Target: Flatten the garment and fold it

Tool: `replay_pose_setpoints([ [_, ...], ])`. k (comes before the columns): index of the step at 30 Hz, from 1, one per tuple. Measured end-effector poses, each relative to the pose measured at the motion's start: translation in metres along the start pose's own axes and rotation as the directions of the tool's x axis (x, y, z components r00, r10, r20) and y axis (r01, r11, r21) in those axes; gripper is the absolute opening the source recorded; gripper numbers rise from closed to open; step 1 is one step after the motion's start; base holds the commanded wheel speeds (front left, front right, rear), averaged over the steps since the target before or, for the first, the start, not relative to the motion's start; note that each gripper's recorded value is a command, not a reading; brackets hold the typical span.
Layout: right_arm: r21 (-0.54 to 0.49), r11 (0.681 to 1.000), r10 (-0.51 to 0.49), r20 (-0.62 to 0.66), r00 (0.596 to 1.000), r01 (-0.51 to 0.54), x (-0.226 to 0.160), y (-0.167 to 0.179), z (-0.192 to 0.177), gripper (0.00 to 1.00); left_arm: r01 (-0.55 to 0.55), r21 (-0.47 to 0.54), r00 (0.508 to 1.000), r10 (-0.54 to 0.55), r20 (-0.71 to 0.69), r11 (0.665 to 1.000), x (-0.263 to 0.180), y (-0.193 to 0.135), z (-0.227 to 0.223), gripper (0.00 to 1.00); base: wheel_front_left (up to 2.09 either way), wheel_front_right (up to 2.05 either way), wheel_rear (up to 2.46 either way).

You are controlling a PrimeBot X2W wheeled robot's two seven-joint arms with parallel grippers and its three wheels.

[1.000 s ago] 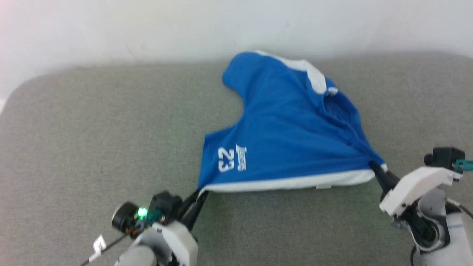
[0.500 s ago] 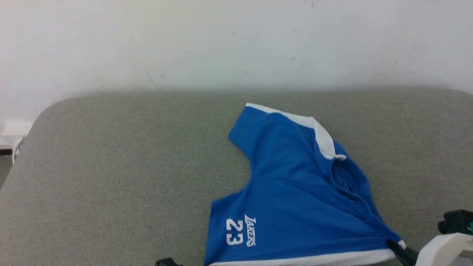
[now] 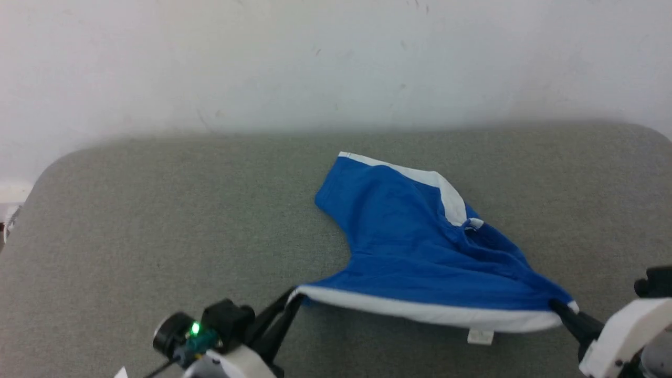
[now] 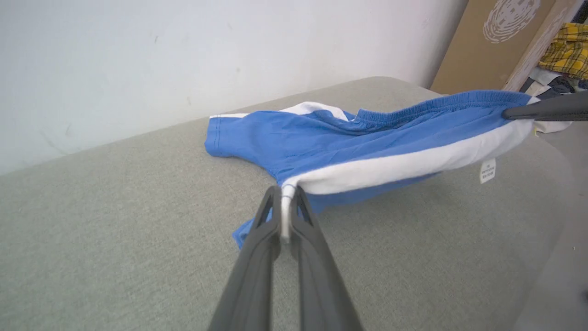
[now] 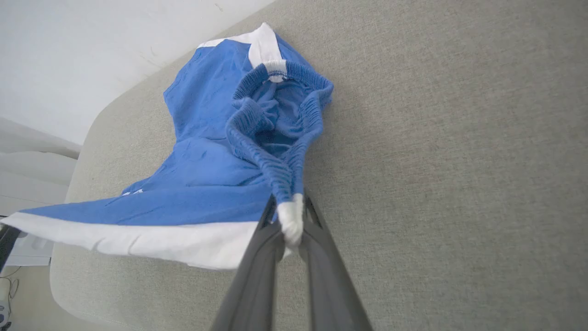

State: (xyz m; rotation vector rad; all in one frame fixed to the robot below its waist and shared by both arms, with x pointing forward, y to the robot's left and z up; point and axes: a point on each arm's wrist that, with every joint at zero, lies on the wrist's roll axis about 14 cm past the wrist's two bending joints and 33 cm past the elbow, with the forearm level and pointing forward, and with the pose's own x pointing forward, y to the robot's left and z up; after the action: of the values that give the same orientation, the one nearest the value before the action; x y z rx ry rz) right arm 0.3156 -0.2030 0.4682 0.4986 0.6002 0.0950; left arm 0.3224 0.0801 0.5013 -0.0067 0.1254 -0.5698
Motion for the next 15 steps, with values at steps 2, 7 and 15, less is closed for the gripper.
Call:
replay_pose_setpoints([
  [2,0.006,1.0,0.011,0.015,1.0,-0.011,0.007,0.004,0.01,0.0,0.001,0.012,0.999,-0.001,0.039,1.0,0.013,0.005,0.015,0.0,0.0,0.0,0.0],
  [7,0.001,0.999,0.039,0.029,0.999,-0.039,0.031,0.017,0.032,0.0,0.01,0.068,0.997,-0.015,0.076,0.998,0.049,0.025,0.041,0.0,0.0,0.0,0.0],
  [15,0.004,1.0,0.024,0.041,0.999,-0.024,0.084,0.017,0.066,0.0,0.032,0.15,0.997,-0.042,0.064,0.988,0.12,0.065,0.066,0.0,0.0,0.0,0.0],
])
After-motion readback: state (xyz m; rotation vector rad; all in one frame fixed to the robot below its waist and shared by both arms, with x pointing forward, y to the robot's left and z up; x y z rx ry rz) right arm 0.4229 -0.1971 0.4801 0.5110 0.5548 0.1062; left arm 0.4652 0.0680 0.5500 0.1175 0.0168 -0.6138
